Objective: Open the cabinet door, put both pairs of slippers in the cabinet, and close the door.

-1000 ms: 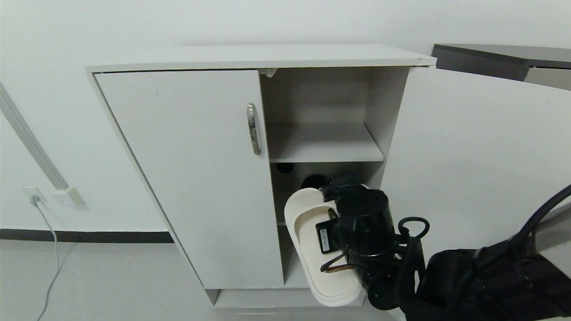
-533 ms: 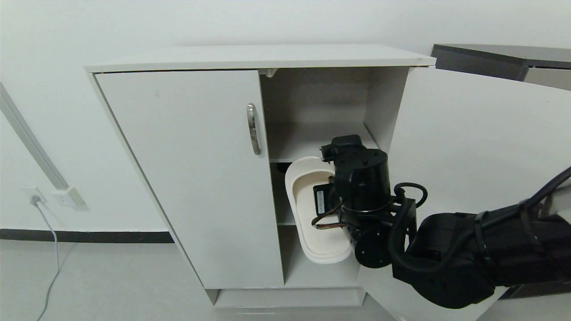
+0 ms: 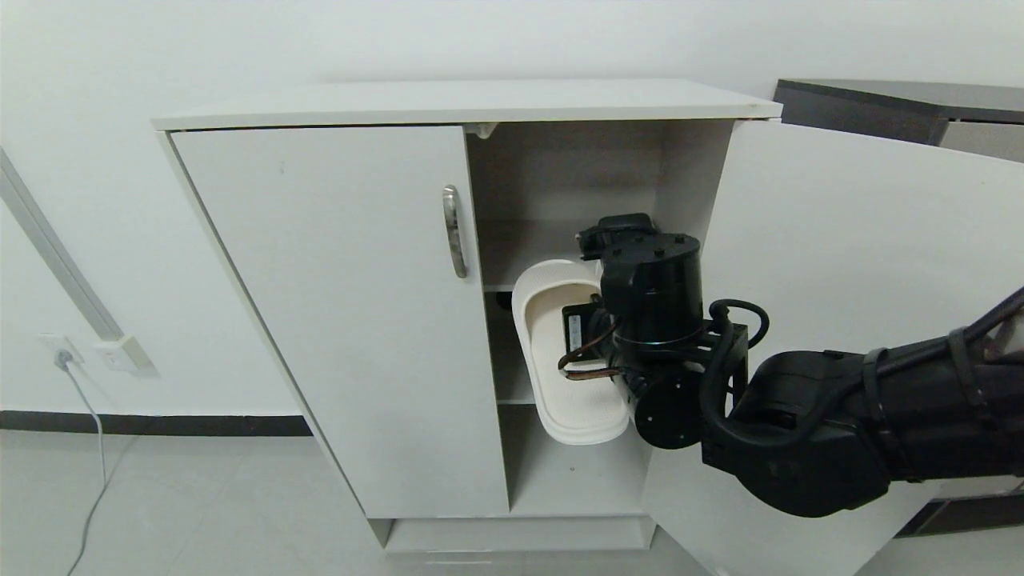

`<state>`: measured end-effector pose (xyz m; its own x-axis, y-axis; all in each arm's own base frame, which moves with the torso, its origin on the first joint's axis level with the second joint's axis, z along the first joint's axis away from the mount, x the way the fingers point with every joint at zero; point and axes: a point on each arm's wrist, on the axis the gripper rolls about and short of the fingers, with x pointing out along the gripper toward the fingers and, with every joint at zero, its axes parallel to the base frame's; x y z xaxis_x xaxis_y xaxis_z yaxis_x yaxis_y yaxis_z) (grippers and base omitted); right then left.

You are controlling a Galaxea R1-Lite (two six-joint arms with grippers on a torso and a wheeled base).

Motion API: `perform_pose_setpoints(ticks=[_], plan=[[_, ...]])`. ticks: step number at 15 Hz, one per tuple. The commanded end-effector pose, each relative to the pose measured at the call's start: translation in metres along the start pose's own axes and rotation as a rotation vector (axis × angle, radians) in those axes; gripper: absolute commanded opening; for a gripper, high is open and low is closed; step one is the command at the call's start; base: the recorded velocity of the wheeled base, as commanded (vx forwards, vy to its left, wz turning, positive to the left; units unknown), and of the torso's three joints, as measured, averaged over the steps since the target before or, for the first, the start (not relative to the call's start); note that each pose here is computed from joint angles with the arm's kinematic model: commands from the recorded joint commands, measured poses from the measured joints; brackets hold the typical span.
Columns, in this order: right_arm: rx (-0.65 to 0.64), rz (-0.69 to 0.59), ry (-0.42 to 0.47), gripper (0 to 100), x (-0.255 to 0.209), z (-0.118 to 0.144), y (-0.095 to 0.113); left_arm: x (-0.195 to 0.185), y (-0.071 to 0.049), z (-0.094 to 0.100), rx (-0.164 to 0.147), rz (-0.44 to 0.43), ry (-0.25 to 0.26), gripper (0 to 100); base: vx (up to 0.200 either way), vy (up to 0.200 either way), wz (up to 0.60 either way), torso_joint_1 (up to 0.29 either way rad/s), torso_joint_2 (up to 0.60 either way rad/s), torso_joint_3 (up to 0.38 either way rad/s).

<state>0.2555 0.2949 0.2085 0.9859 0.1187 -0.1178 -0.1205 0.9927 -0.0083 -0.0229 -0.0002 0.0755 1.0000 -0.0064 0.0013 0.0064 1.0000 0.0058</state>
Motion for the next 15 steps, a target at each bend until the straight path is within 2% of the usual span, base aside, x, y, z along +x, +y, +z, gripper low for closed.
perform_pose_setpoints(ticks=[1, 6, 15], plan=[[0.002, -0.001, -0.002, 0, 0.0002, 0.0006, -0.0004, 0.0001, 0.0, 0.0, 0.0, 0.0, 0.001, 0, 0.0, 0.0, 0.0, 0.0, 0.0, 0.0], [-0.003, -0.001, 0.004, 0, -0.0003, -0.0015, -0.0011, 0.0001, 0.0, 0.0, 0.0, 0.0, 0.001, 0, 0.0, 0.0, 0.0, 0.0, 0.0, 0.0], [-0.005, -0.001, 0.004, 0, -0.002, -0.0013, -0.0019, 0.0001, 0.0, 0.0, 0.002, -0.001, 0.001, 0, 0.2, 0.0, 0.0, 0.003, 0.0, 0.001]])
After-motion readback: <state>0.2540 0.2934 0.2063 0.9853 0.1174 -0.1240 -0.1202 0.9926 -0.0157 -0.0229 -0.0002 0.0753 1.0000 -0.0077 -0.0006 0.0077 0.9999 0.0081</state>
